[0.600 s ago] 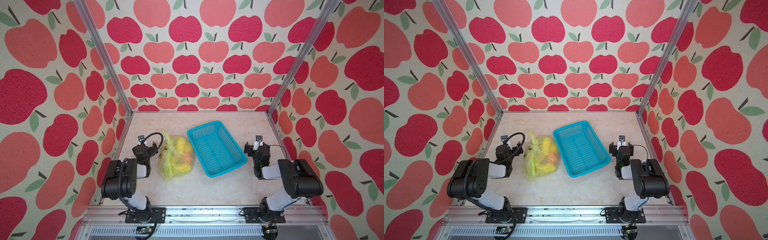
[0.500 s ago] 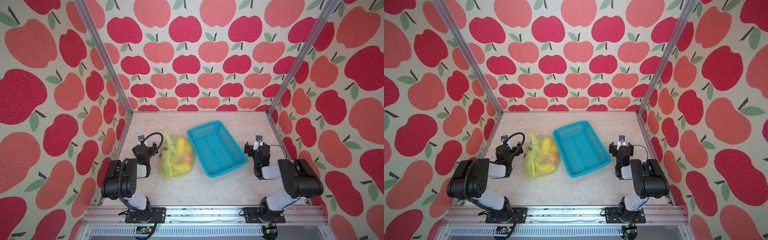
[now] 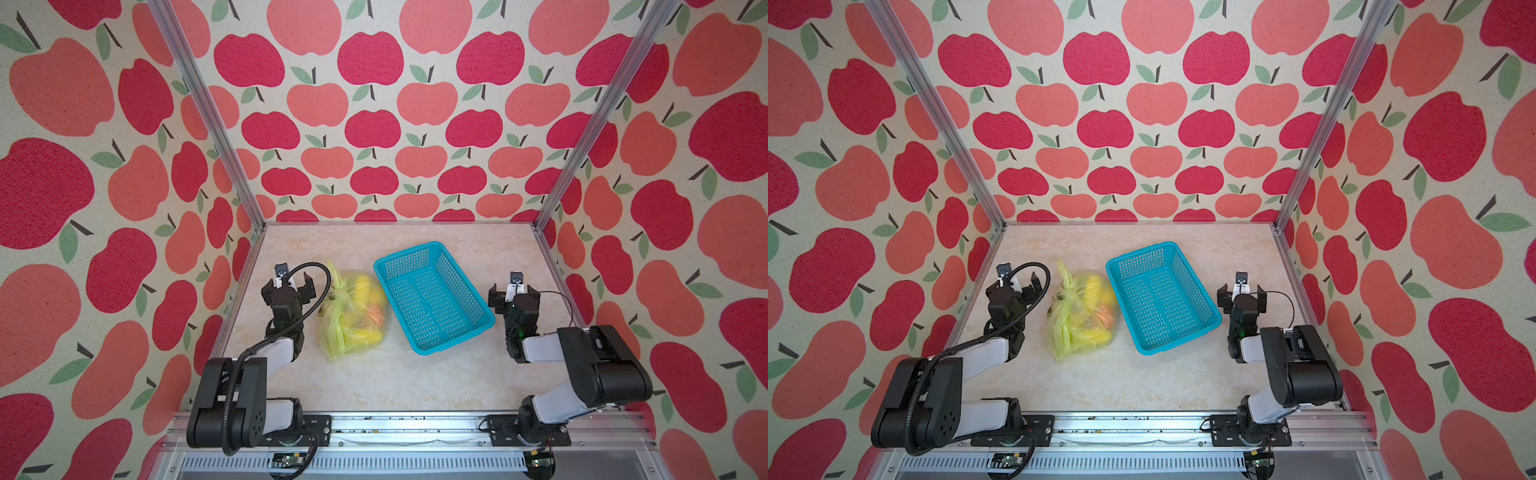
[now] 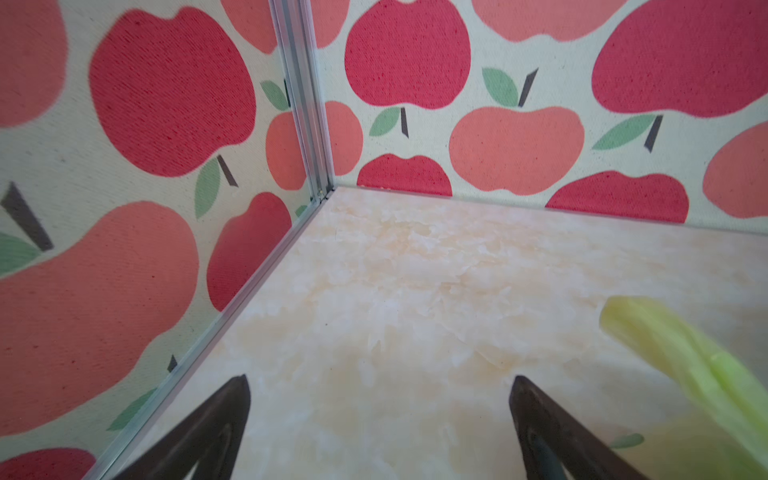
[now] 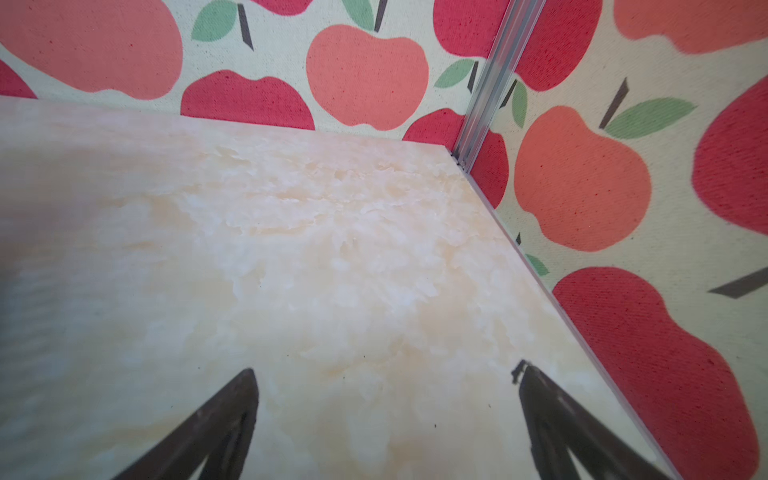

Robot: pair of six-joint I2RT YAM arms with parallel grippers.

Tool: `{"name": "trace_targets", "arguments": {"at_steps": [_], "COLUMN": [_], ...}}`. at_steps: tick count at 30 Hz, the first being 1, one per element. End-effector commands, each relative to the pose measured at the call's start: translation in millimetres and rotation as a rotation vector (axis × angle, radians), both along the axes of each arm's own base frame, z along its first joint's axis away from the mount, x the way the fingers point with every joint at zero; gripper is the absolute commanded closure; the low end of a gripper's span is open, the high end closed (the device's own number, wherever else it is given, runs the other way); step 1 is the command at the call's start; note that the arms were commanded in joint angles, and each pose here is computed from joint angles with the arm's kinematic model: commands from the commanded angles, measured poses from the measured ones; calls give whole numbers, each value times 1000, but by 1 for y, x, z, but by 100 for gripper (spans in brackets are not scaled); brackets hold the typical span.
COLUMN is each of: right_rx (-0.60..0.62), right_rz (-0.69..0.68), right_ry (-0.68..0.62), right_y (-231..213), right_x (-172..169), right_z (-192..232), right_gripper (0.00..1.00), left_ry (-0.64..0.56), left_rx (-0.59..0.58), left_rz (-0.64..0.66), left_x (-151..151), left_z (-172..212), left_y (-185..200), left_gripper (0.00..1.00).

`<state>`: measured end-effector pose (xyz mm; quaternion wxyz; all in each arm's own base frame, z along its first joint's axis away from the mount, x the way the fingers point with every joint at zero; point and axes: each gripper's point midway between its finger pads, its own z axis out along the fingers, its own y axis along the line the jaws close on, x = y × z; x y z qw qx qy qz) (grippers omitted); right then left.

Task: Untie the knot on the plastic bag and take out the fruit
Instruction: 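Raise both grippers and move them toward the yellow bag and teal basket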

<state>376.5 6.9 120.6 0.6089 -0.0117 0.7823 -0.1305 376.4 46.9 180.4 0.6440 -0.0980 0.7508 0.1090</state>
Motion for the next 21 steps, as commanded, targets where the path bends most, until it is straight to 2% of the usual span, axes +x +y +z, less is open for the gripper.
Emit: {"name": "trace_targets", "arguments": {"at_steps": [1, 3, 5, 7, 8, 10, 12, 13, 15, 17, 19, 21], "right_rx": [-8, 43, 164, 265, 311, 468, 627, 663, 646, 643, 598, 497], "right_rz": [-118, -169, -224, -118, -51, 101, 127, 179, 340, 397, 402, 358], "right_ry": [-107, -188, -182, -130, -182, -313, -371, -385, -402, -369, -210, -23], "right_y": [-20, -28, -37, -26, -19, -9, -14, -9, 14, 26, 42, 58], "right_x": [-7, -14, -26, -38, -40, -49, -57, -58, -61, -55, -38, -20], "right_z": [63, 104, 132, 157, 171, 196, 208, 215, 231, 233, 225, 208], "right_gripper": [0, 1, 1, 0, 1, 1, 1, 0, 1, 0, 0, 0], "left_ry": [-106, -145, -110, -24, -34, -92, -153, -177, -199, -148, -68, -3], "left_rx": [-74, -177, -272, -318, -332, -464, -653, -747, -775, -763, -766, -775], "left_rz": [39, 0, -42, -202, -240, -164, -34, 2, -80, -76, -52, -53], "left_x": [-9, -15, -19, -23, -24, -33, -49, -58, -68, -80, -93, -101], "left_z": [51, 86, 107, 120, 125, 125, 115, 110, 123, 128, 121, 109], "left_y": [5, -1, -8, -29, -33, -17, 8, 17, 10, 5, 0, -8], "left_gripper": [1, 1, 1, 1, 1, 1, 1, 1, 1, 1, 1, 1]}}
